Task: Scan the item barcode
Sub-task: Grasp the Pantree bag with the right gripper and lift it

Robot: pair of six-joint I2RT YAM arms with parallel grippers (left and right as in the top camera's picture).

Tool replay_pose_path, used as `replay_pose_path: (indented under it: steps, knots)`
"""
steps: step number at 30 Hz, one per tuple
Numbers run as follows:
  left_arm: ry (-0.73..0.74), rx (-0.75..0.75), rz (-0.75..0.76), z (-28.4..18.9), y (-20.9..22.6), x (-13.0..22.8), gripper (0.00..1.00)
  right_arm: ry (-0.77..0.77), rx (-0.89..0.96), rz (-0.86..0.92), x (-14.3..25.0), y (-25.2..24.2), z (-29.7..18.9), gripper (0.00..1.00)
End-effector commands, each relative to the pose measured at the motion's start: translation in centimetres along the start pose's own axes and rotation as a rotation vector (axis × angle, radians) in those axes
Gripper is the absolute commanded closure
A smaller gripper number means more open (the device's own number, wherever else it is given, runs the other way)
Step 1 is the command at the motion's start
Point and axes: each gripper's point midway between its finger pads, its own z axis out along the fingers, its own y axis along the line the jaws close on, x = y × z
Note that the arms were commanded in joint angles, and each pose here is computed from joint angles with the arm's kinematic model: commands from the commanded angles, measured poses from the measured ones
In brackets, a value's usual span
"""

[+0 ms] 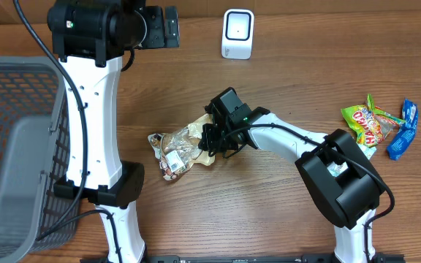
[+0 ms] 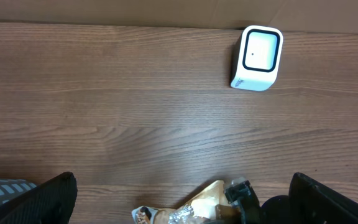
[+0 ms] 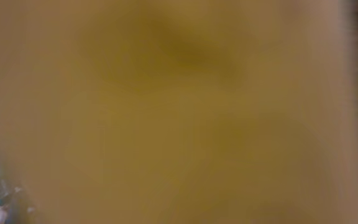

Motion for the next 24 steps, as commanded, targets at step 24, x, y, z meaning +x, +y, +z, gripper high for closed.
replay_pose_path:
  steps: [24]
  knots:
    - [-0.006, -0.011, 0.016, 0.0, 0.3, -0.2, 0.0, -0.283, -0.227, 0.182, -6.9, -1.8, -20.9, 0.96]
